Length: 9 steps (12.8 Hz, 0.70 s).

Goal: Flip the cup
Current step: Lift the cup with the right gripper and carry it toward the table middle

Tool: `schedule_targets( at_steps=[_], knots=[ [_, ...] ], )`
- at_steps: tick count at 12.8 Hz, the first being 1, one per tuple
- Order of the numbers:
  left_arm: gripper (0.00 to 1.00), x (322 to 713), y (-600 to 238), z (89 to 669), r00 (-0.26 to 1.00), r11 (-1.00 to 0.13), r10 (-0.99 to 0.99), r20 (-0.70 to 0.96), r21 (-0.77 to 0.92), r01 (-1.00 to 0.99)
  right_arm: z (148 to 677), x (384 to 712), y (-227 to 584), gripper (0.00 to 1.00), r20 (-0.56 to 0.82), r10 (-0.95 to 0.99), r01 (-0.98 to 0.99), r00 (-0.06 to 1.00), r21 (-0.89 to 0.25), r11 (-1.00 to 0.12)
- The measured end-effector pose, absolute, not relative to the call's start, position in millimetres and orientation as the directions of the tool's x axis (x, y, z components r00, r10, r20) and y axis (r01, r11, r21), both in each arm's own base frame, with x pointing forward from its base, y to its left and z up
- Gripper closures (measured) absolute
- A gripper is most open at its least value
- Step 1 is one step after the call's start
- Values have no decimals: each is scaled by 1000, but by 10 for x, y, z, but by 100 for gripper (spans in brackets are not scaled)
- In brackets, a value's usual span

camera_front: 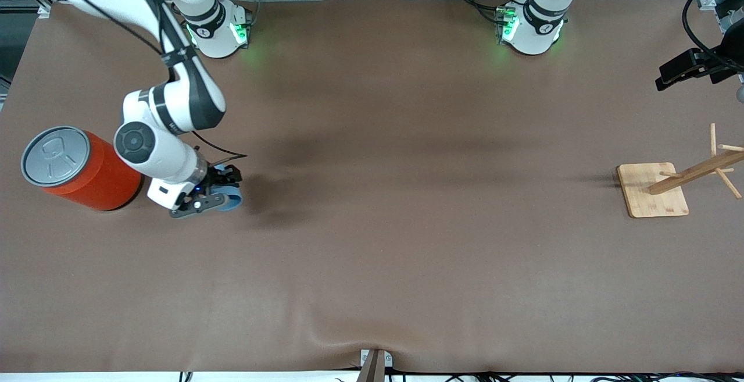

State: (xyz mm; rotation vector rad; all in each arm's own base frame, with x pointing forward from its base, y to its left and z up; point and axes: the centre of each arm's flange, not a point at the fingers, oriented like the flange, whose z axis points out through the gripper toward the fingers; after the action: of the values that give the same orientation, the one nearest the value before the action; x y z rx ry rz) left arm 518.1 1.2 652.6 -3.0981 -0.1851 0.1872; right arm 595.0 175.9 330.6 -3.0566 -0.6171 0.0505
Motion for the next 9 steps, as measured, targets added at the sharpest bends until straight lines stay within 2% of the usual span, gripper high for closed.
schedule_targets(
  at_steps=[2,4,6,9],
  knots=[
    [0,5181,12,6526,986,-992,120,-118,-39,117,3539,5968,2582,19,36,545,546,838,-28,-837],
    [0,5181,11,6525,986,-992,120,-118,-39,116,3531,5836,3632,19,84,680,683,729,-23,-730],
    [0,5181,8,6524,986,-992,120,-119,-39,116,3380,5672,4514,19,120,814,820,568,7,-573],
    [0,5181,0,6517,986,-993,118,-120,-38,115,3146,5506,5227,19,135,947,946,291,109,-306]
  ],
)
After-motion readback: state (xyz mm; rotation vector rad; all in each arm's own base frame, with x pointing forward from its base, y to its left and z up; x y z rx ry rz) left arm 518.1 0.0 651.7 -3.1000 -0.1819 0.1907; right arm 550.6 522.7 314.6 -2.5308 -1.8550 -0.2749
